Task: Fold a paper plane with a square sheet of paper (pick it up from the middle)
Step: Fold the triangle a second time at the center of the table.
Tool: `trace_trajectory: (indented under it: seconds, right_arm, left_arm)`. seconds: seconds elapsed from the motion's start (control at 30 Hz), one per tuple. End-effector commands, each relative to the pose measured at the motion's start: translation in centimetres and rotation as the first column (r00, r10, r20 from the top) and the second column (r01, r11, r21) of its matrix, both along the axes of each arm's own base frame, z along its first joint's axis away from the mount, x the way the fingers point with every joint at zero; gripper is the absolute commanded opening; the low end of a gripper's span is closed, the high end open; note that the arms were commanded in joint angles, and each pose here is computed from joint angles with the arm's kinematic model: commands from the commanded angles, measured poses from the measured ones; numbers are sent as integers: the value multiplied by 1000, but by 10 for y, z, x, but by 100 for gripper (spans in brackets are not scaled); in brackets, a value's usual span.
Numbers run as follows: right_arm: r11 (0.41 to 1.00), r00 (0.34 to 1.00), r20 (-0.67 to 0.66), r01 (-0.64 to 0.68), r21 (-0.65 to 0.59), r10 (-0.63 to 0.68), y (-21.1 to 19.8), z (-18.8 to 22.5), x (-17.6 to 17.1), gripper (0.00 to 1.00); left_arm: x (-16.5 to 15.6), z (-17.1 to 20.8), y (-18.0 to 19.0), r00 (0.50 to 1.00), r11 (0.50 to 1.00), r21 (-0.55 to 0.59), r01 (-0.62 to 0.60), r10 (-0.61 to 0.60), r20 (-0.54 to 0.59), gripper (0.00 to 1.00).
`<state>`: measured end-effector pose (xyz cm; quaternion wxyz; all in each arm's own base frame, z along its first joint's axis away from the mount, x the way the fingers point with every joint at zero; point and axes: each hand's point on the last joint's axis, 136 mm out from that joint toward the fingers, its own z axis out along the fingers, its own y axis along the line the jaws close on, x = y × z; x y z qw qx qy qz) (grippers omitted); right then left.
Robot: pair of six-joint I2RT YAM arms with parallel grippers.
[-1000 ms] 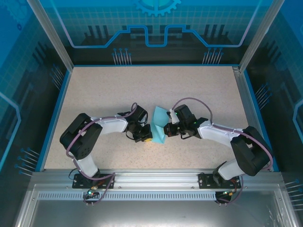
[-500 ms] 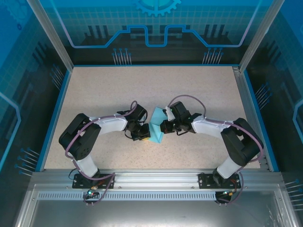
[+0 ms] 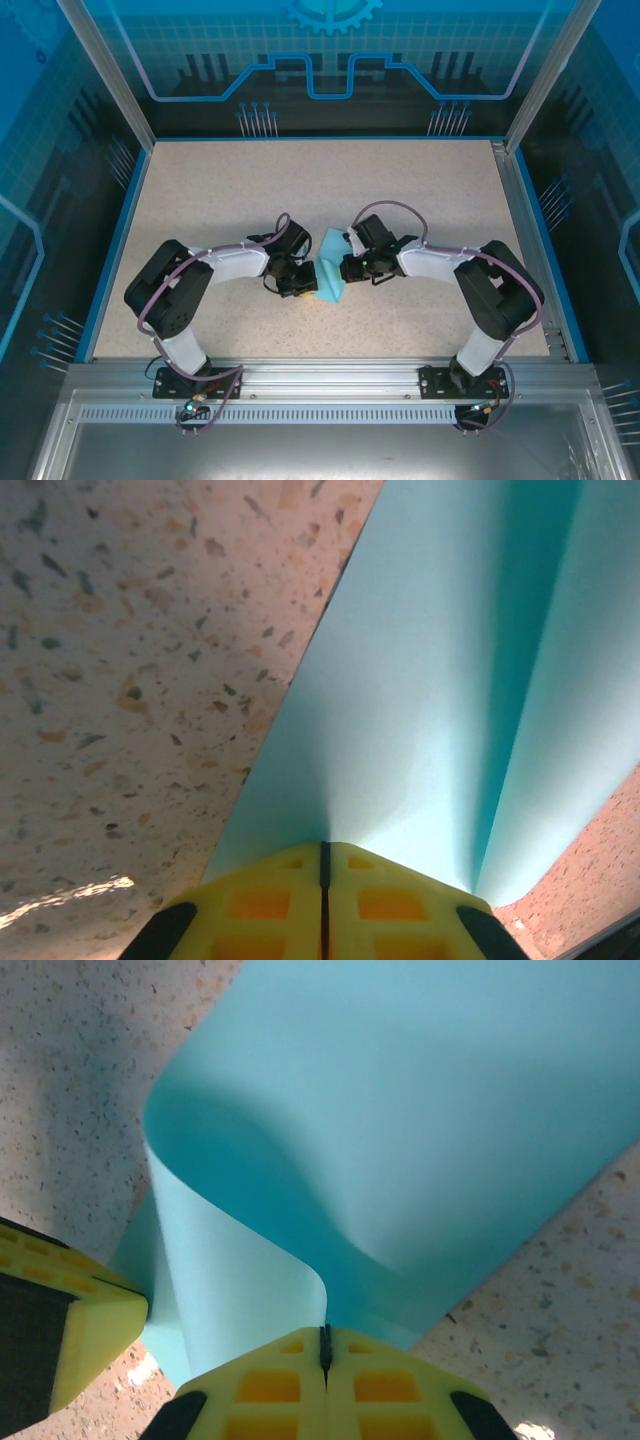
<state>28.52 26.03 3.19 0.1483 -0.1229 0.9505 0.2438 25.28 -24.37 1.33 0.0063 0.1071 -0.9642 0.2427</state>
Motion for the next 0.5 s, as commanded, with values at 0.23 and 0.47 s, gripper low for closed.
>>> trace_trajectory:
  seconds: [0.23, 0.47]
  right_arm:
    - [998, 1000, 10, -24, -60, 24, 0, -2, 3, 3]
    - [998, 999, -2, -42, -49, 42, 4, -4, -1, 4]
  left_arm:
    - [0, 0, 10, 1000, 999, 48, 3, -2, -8, 9]
    - [1, 3, 7, 1000, 999, 39, 7, -7, -2, 9]
